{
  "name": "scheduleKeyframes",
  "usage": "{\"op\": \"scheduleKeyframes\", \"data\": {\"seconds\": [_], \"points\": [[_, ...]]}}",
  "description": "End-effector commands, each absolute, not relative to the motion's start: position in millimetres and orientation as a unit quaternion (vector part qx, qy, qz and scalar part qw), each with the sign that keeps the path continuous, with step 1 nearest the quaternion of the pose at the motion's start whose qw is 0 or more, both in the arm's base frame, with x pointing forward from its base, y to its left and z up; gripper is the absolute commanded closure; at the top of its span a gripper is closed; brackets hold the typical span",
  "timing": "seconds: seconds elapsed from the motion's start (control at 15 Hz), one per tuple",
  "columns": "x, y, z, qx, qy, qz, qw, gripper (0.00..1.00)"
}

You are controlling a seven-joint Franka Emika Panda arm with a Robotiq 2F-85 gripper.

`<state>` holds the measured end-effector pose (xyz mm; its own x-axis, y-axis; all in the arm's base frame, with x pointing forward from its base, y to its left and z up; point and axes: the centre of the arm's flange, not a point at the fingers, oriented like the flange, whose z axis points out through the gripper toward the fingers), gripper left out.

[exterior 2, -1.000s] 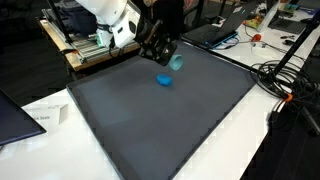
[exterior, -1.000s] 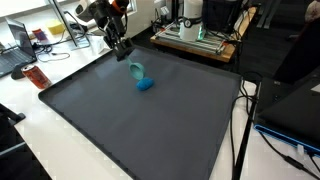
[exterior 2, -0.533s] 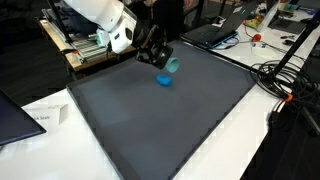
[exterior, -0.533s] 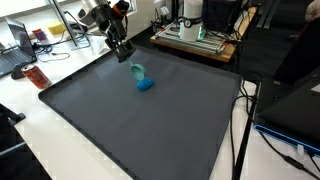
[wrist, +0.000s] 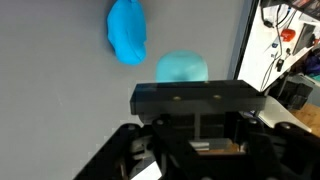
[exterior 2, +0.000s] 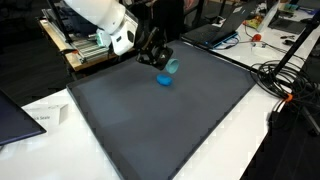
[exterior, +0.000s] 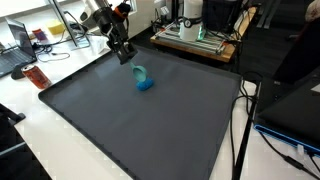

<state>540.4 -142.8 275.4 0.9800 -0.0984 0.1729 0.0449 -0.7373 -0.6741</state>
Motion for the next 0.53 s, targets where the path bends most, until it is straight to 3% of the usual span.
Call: {"op": "scheduleKeyframes", "data": {"seconds": [0.0,0.47], "points": [[539,-134,264,-0.927,-0.008,-0.117,0.356,0.72],[523,-132,255,-0.917,-0.047,-0.171,0.356,0.72]]}}
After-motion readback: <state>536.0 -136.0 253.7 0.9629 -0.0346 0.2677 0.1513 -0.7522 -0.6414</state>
